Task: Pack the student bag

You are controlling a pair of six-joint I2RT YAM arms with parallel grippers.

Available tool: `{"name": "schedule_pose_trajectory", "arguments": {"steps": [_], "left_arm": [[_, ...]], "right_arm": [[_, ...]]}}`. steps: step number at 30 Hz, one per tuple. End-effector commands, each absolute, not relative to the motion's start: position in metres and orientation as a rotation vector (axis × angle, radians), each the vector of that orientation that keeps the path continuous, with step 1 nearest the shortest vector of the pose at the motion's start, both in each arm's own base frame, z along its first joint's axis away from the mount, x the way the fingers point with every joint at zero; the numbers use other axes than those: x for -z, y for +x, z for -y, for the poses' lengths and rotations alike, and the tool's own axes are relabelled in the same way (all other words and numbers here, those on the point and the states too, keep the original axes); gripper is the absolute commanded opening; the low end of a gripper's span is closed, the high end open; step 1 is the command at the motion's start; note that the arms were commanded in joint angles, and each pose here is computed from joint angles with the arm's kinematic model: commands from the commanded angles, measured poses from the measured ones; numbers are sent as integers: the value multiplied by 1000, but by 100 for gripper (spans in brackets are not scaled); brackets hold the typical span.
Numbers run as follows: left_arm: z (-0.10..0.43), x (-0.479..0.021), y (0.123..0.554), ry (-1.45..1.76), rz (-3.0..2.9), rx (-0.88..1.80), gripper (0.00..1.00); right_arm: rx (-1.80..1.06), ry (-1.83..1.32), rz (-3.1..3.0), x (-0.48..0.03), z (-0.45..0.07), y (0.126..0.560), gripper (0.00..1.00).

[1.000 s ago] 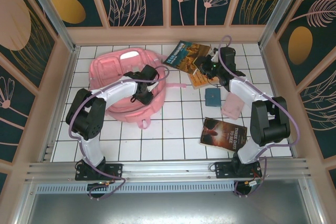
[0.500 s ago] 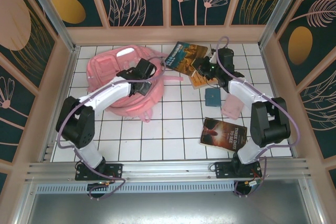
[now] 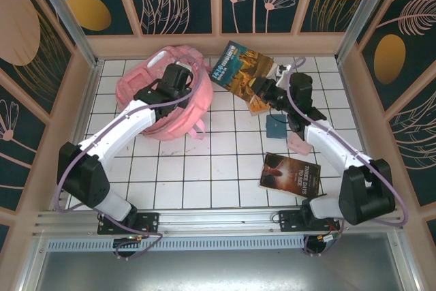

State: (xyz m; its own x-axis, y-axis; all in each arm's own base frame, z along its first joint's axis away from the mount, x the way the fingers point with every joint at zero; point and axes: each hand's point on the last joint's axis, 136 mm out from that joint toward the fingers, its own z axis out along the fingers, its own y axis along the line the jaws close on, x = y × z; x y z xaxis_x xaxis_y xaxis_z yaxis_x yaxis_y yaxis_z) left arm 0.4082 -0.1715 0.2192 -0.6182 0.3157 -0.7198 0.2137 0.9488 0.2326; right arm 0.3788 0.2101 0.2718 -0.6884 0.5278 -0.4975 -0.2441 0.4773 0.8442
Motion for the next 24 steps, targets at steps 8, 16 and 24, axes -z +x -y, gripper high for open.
{"name": "schedule_pose_trajectory", "arguments": {"steps": [8, 16, 24], "left_arm": [[197, -262, 452, 166, -2120, -13, 0], [186, -302, 455, 60, -2039, -28, 0], [189, -316, 454, 47, -2015, 18, 0]], "right_arm": [[-1361, 132, -1979, -258, -238, 342, 1], [-1217, 166, -2157, -204, -234, 350, 0], [-1236, 120, -2035, -249, -223, 364, 0]]}}
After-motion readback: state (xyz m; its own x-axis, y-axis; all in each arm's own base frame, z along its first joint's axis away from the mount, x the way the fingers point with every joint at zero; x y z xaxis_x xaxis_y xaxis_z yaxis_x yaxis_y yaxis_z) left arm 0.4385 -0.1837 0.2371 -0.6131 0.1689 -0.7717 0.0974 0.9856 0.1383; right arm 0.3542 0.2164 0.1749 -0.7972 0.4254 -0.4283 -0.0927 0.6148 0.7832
